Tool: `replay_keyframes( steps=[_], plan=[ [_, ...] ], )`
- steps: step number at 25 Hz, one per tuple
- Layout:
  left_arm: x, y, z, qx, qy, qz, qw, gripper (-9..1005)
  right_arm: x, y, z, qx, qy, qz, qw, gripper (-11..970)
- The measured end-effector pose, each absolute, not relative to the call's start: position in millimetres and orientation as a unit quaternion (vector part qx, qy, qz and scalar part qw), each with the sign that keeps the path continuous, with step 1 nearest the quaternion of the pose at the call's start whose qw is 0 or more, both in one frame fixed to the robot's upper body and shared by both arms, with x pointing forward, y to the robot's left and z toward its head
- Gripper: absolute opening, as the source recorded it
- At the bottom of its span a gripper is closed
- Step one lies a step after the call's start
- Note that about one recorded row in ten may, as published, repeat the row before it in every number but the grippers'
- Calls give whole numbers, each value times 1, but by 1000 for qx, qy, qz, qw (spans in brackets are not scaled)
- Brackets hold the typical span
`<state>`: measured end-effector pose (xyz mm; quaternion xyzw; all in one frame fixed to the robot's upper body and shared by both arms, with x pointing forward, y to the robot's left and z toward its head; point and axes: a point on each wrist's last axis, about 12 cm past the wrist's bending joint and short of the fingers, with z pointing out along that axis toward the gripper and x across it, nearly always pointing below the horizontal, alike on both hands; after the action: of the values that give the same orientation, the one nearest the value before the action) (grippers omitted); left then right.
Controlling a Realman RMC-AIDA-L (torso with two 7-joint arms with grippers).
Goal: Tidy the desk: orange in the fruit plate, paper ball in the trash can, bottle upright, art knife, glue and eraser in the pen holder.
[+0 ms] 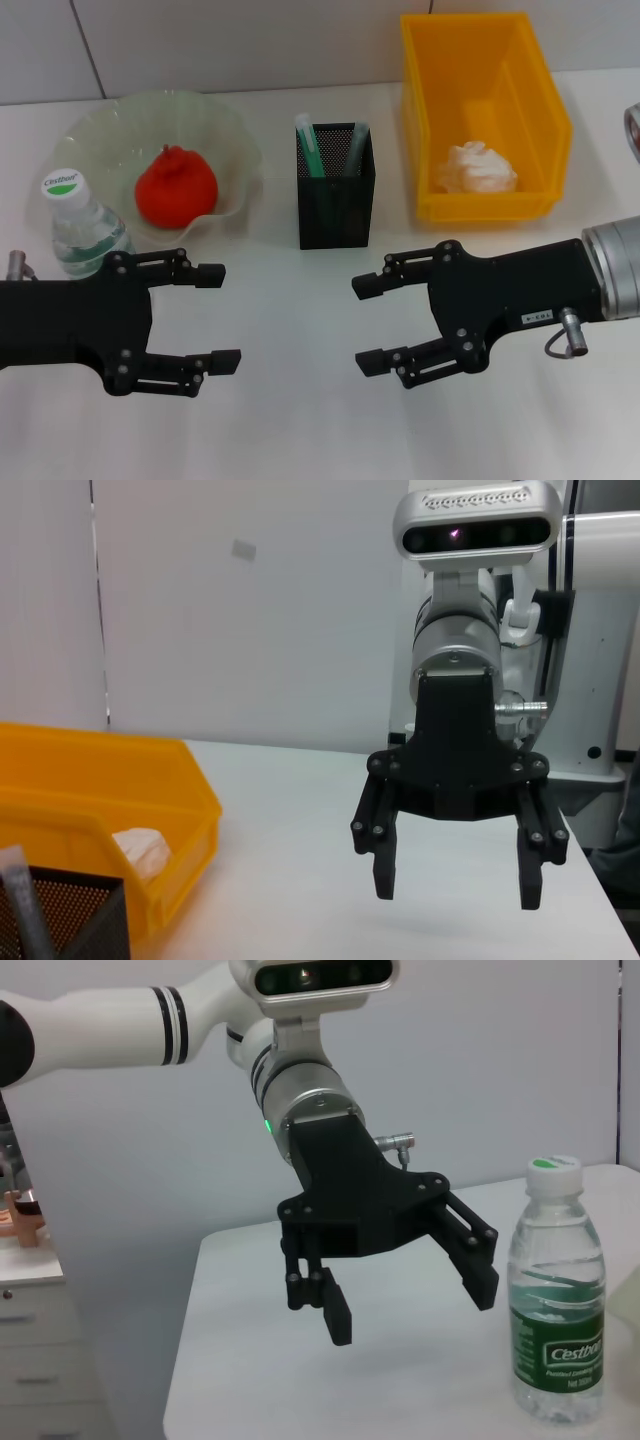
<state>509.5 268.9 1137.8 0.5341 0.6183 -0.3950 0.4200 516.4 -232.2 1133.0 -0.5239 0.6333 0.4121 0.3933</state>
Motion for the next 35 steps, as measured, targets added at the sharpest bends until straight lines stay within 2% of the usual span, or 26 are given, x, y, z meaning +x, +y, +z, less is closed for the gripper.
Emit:
replay_keyframes(
  steps=[35],
  plan=[
    [509,271,1136,531,624,-389,420,845,518,-229,1133,-529,630,411,393,766]
  ],
)
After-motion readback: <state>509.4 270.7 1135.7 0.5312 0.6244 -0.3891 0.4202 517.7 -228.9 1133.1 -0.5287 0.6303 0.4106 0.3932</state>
